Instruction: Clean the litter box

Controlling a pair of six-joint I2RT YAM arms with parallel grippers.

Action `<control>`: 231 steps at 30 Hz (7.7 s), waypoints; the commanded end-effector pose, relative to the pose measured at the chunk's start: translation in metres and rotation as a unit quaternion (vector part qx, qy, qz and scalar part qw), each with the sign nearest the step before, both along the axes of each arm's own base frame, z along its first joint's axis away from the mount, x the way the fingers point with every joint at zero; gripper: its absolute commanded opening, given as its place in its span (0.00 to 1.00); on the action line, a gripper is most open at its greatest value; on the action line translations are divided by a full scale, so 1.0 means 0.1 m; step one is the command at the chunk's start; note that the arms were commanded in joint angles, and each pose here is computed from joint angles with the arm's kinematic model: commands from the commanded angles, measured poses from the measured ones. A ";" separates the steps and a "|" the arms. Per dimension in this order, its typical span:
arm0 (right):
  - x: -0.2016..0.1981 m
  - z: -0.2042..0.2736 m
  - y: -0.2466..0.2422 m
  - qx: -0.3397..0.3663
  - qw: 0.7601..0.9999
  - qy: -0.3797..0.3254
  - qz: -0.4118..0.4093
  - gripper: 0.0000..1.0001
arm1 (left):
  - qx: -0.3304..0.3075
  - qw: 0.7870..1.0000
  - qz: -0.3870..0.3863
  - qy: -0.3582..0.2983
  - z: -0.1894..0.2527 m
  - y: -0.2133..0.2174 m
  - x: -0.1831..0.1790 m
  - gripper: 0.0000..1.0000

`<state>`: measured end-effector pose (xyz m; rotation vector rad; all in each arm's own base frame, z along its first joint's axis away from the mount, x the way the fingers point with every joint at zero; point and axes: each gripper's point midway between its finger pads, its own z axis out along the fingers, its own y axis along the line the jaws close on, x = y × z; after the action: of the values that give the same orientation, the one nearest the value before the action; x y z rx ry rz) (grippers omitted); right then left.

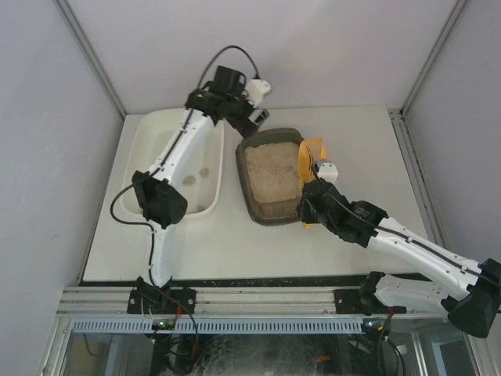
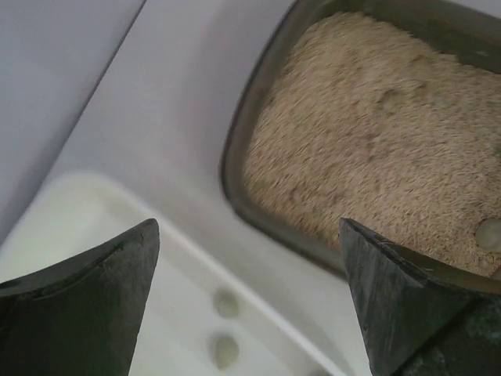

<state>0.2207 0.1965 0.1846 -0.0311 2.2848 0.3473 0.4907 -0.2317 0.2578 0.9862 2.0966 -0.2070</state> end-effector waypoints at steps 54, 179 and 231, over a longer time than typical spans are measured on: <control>0.53 0.08 -0.27 0.317 0.947 0.038 -0.033 0.00 | 0.035 0.986 -0.161 0.020 -1.50 -0.84 0.31 0.00; 0.12 -0.84 0.66 0.353 0.853 0.348 0.161 0.00 | -0.443 0.845 -0.041 0.297 -0.63 -1.15 -0.75 0.85; -0.43 -1.13 0.53 0.371 0.843 0.321 0.222 0.00 | -0.388 0.873 -0.032 0.295 -0.92 -1.08 -0.91 0.85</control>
<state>0.1989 0.2546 0.0906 0.0717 2.5613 1.7181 0.4019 -0.3419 0.1406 0.4551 2.2383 -1.4485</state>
